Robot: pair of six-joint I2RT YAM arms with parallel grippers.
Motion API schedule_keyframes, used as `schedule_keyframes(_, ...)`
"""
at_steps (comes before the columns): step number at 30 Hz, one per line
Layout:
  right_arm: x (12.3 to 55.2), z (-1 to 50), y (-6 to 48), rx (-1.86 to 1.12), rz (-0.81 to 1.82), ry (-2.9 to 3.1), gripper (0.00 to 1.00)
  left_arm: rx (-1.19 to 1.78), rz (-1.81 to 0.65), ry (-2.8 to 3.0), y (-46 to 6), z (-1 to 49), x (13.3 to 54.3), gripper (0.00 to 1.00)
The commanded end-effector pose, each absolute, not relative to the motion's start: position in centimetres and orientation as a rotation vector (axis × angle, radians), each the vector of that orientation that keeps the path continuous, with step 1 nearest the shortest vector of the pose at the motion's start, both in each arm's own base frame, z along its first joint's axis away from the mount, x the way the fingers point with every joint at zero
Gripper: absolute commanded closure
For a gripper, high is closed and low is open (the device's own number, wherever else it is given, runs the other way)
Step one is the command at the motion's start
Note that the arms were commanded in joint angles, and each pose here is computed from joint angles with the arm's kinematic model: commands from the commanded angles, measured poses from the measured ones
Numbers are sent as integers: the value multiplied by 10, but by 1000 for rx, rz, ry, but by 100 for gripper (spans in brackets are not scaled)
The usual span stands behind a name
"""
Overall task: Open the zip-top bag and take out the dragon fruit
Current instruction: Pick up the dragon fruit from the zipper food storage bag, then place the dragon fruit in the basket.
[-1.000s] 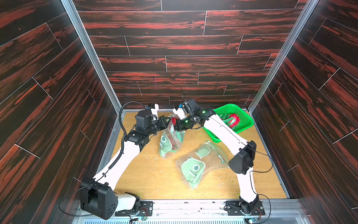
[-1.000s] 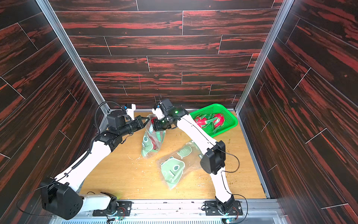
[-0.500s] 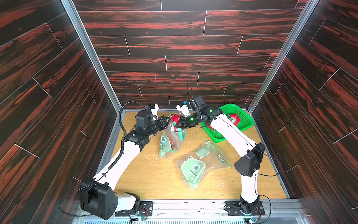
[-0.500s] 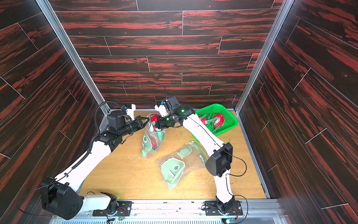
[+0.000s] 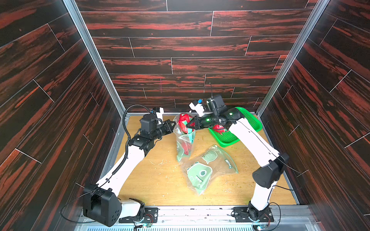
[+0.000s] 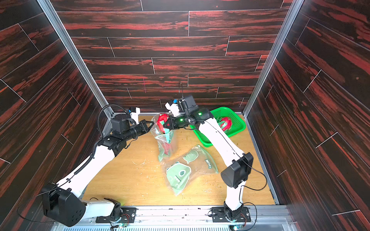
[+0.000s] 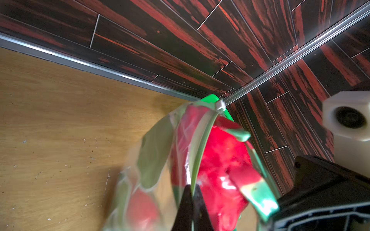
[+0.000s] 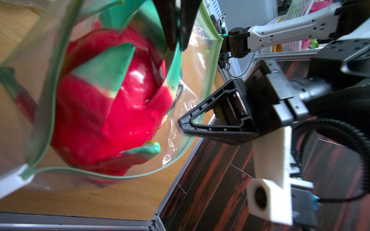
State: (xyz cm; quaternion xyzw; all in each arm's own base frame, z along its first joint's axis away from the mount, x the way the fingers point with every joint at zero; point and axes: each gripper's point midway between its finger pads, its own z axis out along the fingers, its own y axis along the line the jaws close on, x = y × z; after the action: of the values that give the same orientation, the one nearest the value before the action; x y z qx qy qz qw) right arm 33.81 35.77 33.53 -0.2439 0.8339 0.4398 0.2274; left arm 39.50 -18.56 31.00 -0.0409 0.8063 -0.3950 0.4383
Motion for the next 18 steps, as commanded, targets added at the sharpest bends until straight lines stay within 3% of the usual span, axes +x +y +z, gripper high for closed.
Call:
schedule_keyframes(1, 329, 398, 353, -739, 1349, 2040, 100, -98, -948, 1986, -179, 314, 390, 100)
schedule_keyframes(18, 333, 461, 342, -723, 1472, 1819, 100, -80, -1079, 1943, -195, 321, 397, 100)
